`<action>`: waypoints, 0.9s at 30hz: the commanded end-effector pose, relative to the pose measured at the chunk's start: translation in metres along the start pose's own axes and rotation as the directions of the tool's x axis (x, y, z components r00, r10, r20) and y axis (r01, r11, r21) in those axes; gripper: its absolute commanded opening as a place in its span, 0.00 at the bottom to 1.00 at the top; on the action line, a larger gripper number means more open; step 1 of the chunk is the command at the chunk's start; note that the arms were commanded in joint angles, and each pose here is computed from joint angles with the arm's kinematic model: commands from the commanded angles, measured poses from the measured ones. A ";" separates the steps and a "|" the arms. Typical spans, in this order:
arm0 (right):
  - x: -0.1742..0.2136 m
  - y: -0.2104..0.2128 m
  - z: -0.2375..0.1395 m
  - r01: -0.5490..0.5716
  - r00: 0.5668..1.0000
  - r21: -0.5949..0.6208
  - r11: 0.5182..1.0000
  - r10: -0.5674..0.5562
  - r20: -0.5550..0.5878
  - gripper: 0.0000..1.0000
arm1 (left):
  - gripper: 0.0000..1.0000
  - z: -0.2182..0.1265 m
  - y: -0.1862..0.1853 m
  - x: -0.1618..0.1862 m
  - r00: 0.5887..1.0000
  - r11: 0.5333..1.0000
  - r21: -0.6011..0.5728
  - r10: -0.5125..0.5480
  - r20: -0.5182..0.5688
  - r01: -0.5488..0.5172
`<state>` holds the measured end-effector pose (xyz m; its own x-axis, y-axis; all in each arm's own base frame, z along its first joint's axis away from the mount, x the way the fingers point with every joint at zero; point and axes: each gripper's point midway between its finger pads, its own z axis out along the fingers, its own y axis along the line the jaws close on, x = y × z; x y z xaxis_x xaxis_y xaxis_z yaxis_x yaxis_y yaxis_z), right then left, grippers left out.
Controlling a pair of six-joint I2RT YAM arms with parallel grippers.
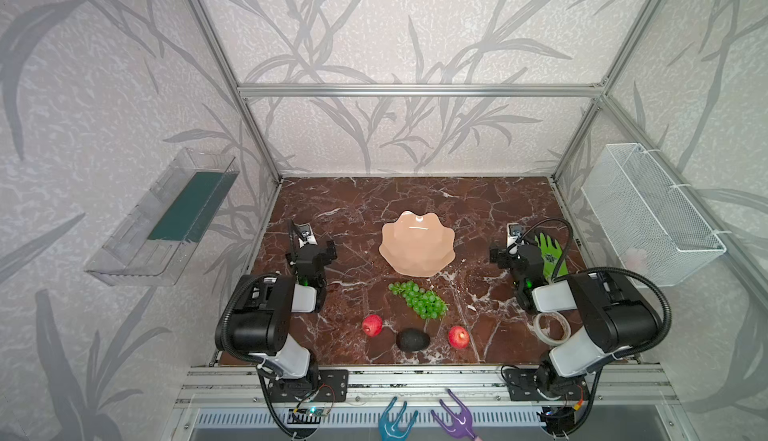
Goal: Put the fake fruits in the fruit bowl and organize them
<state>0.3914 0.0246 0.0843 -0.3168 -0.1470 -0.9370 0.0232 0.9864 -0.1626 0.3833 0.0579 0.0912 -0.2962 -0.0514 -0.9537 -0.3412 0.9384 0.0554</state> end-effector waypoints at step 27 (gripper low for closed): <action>-0.068 -0.010 -0.033 -0.056 0.998 0.105 0.993 0.060 -0.036 0.99 | 0.99 -0.033 0.033 -0.040 0.997 0.977 -0.206 -0.049 0.054 0.059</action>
<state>0.3806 0.0346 0.1166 -0.3296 -0.1614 -0.9302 0.0489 0.9810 -0.1875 0.3690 0.0620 0.1181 -0.2505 -0.0541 -0.9666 -0.3934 0.9180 0.0506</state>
